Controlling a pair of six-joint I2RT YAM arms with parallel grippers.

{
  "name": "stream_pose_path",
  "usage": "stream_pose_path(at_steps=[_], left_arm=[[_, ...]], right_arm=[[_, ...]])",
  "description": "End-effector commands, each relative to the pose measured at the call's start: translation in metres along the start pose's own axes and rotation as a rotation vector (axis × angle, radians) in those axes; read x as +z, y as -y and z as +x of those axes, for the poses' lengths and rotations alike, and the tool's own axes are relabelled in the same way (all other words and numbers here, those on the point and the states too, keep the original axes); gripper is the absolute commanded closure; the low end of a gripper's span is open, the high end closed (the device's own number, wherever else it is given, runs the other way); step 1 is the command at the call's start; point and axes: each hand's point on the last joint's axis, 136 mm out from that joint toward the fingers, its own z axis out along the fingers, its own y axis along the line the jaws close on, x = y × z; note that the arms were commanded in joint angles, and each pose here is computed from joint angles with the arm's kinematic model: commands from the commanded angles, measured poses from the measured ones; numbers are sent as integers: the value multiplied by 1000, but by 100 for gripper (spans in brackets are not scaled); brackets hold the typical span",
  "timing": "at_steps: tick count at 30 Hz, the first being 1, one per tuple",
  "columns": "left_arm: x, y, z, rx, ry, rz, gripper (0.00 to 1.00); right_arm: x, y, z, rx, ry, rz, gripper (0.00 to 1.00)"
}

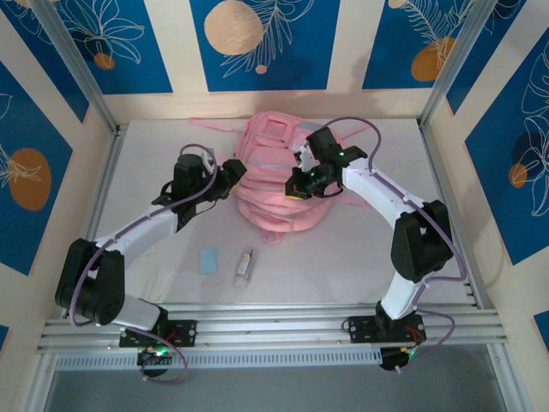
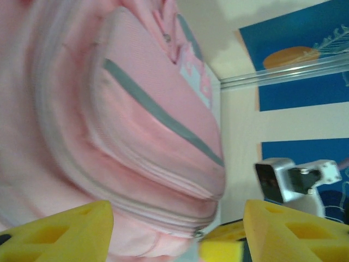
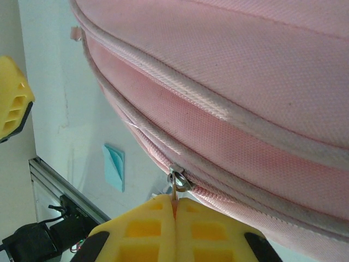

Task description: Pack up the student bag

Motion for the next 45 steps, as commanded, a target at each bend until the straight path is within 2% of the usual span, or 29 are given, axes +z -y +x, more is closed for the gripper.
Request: stream_pose_path(at_steps=[1,7,14,22,28,35,38,40,42,45], left_arm=[[15,25,9,-21,-24,79,36],[38,11,42,-124,-102,74,33],[51,-13,59,-236,-144,43,33],[35,-33,87,-328,-233,-47,31],[21,-37,84,-284,-187,-107,29],[58,-50,70,-319,-123,-83,31],[72,-65,72,-373,-115,-84,38],[75,-73,74,-388,-115,-92,51],[76,-78,76,-375,-117,-97,73],[70,-80,71,-361,-94,-99,98]], right_arm=[[8,-21,7,-27,-37,-77,100],[12,-20,13,-34,-58,-57,100],[17,-24,17,-64,-59,-34,100],[25,-18,21,-98,-57,33,100],[36,-24,25,-122,-77,41,100],[41,-36,36,-147,-102,5,100],[44,-35,41,-149,-110,2,100],[46,-33,45,-154,-121,9,100],[49,-25,49,-161,-137,53,100],[52,-2,56,-164,-165,156,100]])
